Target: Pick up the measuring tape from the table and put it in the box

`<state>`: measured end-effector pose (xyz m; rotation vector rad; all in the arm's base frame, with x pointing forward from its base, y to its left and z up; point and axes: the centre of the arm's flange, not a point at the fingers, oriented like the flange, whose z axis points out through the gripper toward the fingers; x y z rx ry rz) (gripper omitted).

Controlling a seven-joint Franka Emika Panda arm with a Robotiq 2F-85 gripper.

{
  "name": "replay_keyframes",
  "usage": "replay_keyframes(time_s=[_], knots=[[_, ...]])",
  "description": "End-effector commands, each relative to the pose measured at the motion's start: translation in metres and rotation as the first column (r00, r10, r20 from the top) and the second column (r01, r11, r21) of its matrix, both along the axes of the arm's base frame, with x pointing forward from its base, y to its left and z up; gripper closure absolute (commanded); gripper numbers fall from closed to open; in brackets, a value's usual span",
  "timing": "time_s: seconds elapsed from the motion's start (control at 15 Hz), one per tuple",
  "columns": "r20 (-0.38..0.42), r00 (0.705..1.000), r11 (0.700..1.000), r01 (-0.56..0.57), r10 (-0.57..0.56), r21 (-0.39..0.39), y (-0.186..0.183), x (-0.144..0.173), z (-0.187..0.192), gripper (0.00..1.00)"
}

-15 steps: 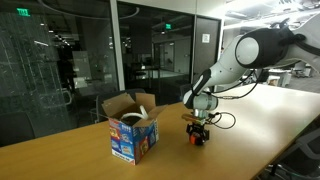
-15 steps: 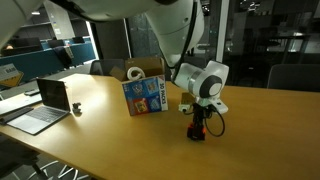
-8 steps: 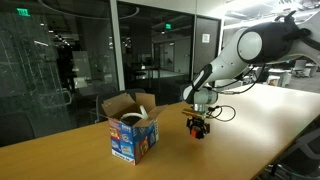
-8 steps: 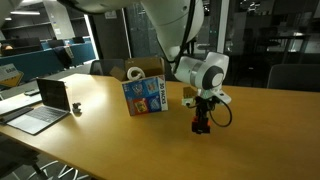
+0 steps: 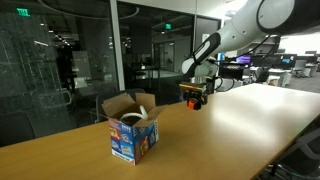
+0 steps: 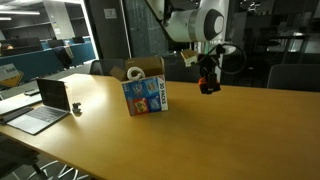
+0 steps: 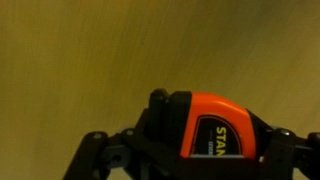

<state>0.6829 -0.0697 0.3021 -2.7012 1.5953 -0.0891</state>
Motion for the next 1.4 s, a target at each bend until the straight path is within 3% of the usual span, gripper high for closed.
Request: replay_keyframes(time_s=[0.0, 0.33, 0.6, 0.93, 1.33], knots=[[0.118, 0.988, 0.995, -0.098, 0.100, -0.023, 0.038, 0.002, 0.091, 0.39], [0.265, 0.936, 0.970, -0.242, 0.232, 0.004, 0.113, 0.005, 0.193, 0.39], [0.374, 0.865, 0.918, -0.389, 0.334, 0.079, 0.176, 0.004, 0.244, 0.39], [0.449, 0.796, 0.810, -0.541, 0.405, 0.228, 0.231, 0.008, 0.234, 0.39], [0.431, 0.782, 0.664, -0.616, 0.451, 0.423, 0.281, 0.028, 0.149, 0.39]])
